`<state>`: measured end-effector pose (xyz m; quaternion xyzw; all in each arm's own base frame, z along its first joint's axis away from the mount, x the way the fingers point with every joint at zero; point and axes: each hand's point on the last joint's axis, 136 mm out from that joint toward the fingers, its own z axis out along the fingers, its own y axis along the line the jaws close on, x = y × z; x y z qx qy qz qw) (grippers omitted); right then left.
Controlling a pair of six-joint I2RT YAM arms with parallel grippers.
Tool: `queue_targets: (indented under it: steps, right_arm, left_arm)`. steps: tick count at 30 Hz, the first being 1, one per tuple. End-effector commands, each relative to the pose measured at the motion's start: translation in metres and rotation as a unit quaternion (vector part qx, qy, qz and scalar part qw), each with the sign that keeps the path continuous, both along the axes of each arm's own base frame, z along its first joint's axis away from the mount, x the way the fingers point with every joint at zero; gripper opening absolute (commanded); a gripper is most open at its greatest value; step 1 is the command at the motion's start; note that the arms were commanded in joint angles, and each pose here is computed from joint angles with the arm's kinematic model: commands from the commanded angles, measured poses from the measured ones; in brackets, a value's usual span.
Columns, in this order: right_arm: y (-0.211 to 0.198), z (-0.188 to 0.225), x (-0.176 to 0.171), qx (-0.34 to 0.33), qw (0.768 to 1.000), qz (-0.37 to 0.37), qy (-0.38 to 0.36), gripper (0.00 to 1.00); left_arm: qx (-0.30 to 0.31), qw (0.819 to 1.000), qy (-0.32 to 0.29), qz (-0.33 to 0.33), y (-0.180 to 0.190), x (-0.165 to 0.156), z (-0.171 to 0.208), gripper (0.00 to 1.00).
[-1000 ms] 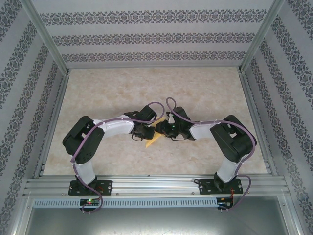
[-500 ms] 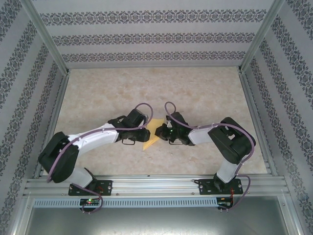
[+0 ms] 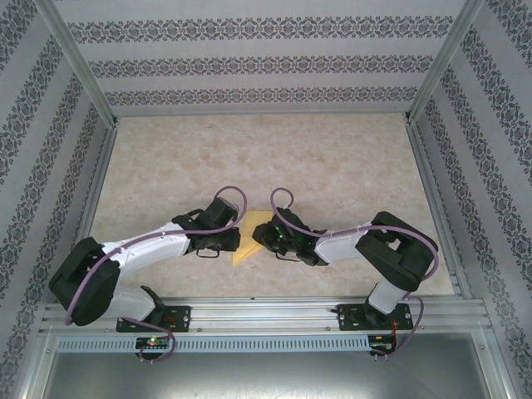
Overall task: Fold a paper plane with a square sheet of paper (pick it up from the middle)
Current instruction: Fourth fold the wing at the center of the table.
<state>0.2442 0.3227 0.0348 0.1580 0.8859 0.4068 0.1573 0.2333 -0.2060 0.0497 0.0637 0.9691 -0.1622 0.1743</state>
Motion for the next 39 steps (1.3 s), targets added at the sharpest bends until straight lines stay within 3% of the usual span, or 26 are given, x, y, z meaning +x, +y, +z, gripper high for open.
queue_targets:
  steps: [1, 13, 21, 35, 37, 39]
  right_arm:
    - [0.0, 0.015, 0.004, -0.002, 1.0, 0.015, -0.022, 0.27]
    - [0.003, 0.015, -0.016, -0.004, 0.995, 0.096, -0.023, 0.38]
    - [-0.007, 0.005, -0.018, -0.051, 0.99, 0.128, -0.015, 0.38]
    - [-0.01, -0.002, 0.001, -0.053, 0.989, 0.139, -0.016, 0.33]
    - [-0.012, -0.004, 0.003, -0.052, 0.989, 0.137, -0.013, 0.23]
    - [-0.012, -0.004, 0.003, -0.05, 0.99, 0.134, -0.01, 0.21]
  left_arm:
    - [-0.012, 1.0, 0.002, 0.007, -0.006, 0.006, -0.003, 0.14]
    - [-0.024, 0.999, 0.021, -0.015, -0.026, 0.013, -0.023, 0.13]
    - [-0.021, 0.998, 0.037, -0.037, -0.031, 0.01, -0.037, 0.13]
    - [-0.027, 0.997, 0.031, -0.065, -0.036, 0.009, -0.037, 0.14]
    - [-0.025, 0.997, 0.028, -0.065, -0.035, 0.009, -0.035, 0.15]
    - [-0.026, 0.998, 0.021, -0.062, -0.034, 0.01, -0.032, 0.18]
